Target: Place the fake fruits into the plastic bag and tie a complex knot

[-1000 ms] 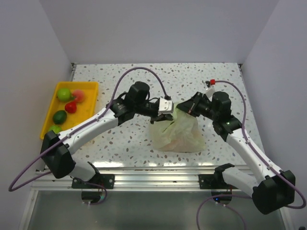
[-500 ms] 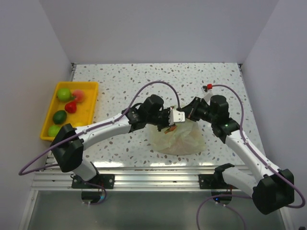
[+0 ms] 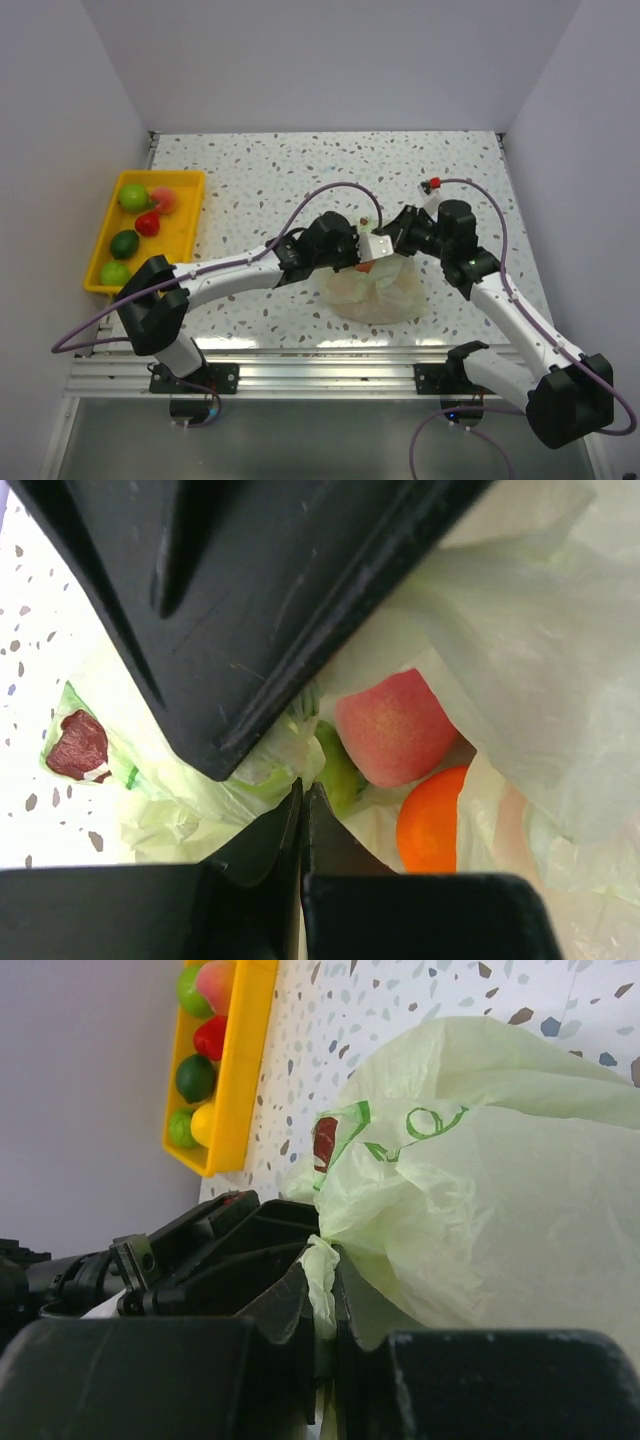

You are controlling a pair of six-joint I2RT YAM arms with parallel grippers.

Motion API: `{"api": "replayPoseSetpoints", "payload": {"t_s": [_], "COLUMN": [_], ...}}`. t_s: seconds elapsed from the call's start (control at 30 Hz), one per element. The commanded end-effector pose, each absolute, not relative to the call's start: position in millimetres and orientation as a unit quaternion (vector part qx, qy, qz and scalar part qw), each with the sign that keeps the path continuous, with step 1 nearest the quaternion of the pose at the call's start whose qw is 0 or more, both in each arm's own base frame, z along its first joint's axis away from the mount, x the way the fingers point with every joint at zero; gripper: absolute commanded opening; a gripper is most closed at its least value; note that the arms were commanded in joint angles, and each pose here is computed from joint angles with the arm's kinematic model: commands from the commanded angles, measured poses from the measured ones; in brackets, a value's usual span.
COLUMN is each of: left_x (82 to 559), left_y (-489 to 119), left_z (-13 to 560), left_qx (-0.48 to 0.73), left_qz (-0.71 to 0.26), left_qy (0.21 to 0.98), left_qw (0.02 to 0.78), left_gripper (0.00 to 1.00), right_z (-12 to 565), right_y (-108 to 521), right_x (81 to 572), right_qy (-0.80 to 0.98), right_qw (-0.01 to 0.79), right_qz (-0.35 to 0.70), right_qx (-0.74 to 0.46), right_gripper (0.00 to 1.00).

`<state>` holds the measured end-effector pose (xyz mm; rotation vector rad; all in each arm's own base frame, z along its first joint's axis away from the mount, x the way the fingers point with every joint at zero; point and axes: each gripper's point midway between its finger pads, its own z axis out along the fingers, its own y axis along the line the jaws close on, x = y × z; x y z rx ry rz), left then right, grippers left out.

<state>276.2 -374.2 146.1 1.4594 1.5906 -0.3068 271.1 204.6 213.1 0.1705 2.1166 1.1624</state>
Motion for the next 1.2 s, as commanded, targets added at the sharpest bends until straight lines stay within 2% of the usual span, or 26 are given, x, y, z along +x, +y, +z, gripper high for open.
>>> {"api": "replayPoseSetpoints", "payload": {"t_s": [0.0, 0.03, 0.07, 0.17, 0.27, 0.37, 0.47, 0.63, 0.77, 0.93, 1.07, 1.17], "left_x": [270, 263, 259, 247, 237, 234, 234, 230, 229, 238, 247, 257], "left_y": [-356, -360, -361, -362, -364, -365, -363, -364, -365, -365, -366, -371], "left_z": [126, 128, 134, 136, 137, 142, 147, 150, 157, 161, 161, 168], "left_qx": [0.595, 0.601, 0.6, 0.601, 0.603, 0.604, 0.602, 0.6, 0.588, 0.565, 0.541, 0.522], "left_qz": [-0.119, -0.14, -0.153, -0.188, -0.217, -0.229, -0.232, -0.244, -0.258, -0.262, -0.27, -0.277], "left_qy": [0.662, 0.654, 0.649, 0.641, 0.635, 0.631, 0.629, 0.628, 0.631, 0.644, 0.662, 0.661], "left_qw": [0.44, 0.438, 0.443, 0.438, 0.43, 0.429, 0.434, 0.432, 0.436, 0.445, 0.443, 0.462], "left_gripper": [0.0, 0.0, 0.0, 0.0, 0.0, 0.0, 0.0, 0.0, 0.0, 0.0, 0.0, 0.0], "right_z": [259, 273, 273, 291, 301, 310, 325, 310, 277, 240, 204, 185], "right_y": [212, 210, 209, 209, 212, 207, 172, 163, 179, 203, 219, 224], "right_x": [266, 267, 265, 263, 261, 256, 283, 323, 344, 353, 337, 318], "right_qy": [0.785, 0.78, 0.786, 0.778, 0.772, 0.782, 0.776, 0.774, 0.783, 0.789, 0.801, 0.802], "right_qw": [0.388, 0.4, 0.395, 0.414, 0.416, 0.417, 0.479, 0.49, 0.437, 0.388, 0.333, 0.297], "right_qz": [0.482, 0.482, 0.476, 0.472, 0.478, 0.453, 0.397, 0.378, 0.403, 0.411, 0.42, 0.424], "right_qx": [0.014, 0.003, -0.004, -0.033, -0.049, -0.096, -0.103, -0.132, -0.183, -0.241, -0.268, -0.298], "right_gripper": [0.1, 0.13, 0.21, 0.21, 0.42, 0.48, 0.47, 0.42, 0.39, 0.44, 0.39, 0.29]}}
